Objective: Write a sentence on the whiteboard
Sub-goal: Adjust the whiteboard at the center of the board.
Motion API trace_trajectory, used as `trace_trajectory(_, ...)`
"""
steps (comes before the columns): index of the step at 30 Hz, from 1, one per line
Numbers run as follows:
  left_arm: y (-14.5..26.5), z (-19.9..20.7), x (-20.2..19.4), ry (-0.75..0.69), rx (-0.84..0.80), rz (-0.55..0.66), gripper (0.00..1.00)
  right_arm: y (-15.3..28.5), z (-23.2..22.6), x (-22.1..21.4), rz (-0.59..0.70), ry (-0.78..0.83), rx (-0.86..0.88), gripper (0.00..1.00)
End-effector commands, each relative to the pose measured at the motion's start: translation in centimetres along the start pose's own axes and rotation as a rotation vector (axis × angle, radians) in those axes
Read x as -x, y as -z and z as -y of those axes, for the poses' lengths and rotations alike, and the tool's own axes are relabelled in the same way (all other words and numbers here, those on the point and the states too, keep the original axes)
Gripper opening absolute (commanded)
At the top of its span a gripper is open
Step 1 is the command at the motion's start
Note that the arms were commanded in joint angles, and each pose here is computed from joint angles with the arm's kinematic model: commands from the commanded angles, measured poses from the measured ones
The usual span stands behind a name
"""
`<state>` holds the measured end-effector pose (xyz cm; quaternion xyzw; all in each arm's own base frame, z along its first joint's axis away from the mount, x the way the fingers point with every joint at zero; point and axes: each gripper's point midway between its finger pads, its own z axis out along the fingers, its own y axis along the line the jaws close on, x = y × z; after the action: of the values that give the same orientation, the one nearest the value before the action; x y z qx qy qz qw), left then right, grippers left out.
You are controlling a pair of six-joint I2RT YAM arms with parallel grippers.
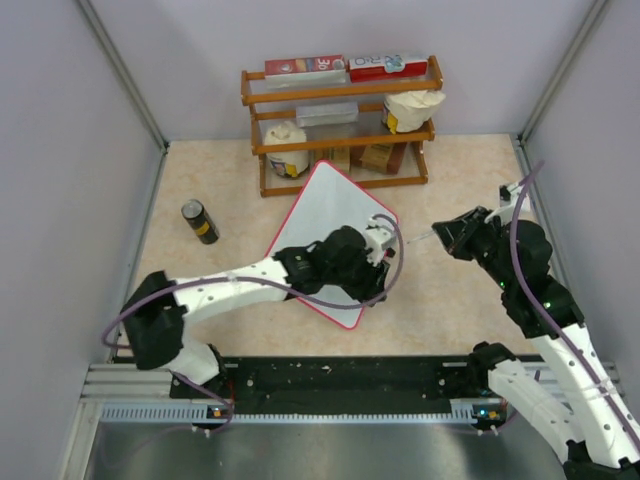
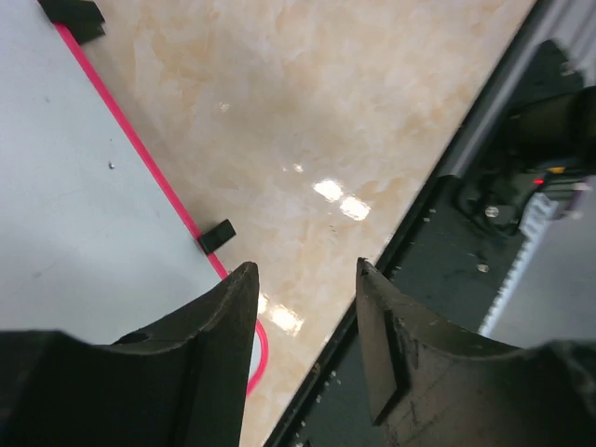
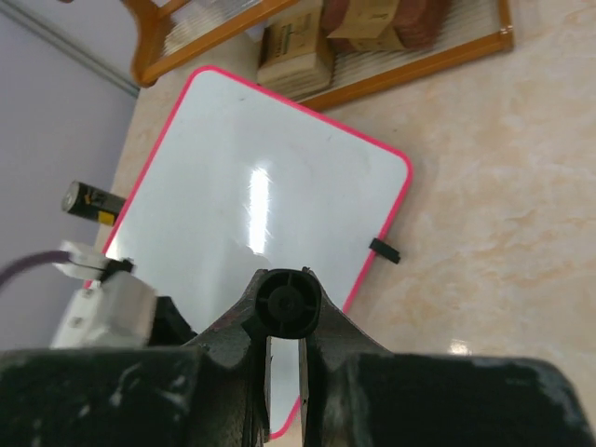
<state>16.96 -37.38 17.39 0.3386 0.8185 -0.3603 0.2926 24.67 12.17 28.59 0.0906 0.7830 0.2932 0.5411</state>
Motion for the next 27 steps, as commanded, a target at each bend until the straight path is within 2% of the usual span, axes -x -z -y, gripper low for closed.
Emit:
trace_trajectory(1,-5.8,-1.3,0.4,-0.049,0.133,-0.008,0.43,1.3,3.6,0.8,0.056,0.039,-0.177,0.0)
trace_trajectory(5,-9.7,-2.6,-1.9,-0.088,0.215,-0.067,0.24,2.2,5.3,0.8,0.093,0.048,-0.251,0.0)
trace_trajectory(7,-11.2,-3.0,-3.5,-0.09,0.233,-0.105,0.09,2.5,5.8,0.8,0.105,0.056,-0.272,0.0)
trace_trajectory(10,-11.8,-4.3,-5.2,-0.07,0.294,-0.129,0.0,2.9,6.0,0.8,0.109,0.069,-0.278,0.0)
trace_trajectory(20,-10.1,-8.7,-9.1,-0.042,0.494,-0.178,0.0,2.2,6.4,-0.2,0.069,0.072,-0.286,0.0)
trace_trajectory(27,-7.1,-11.6,-12.7,0.012,0.599,-0.195,0.0,1.6,6.4,-1.1,0.043,0.066,-0.268,0.0)
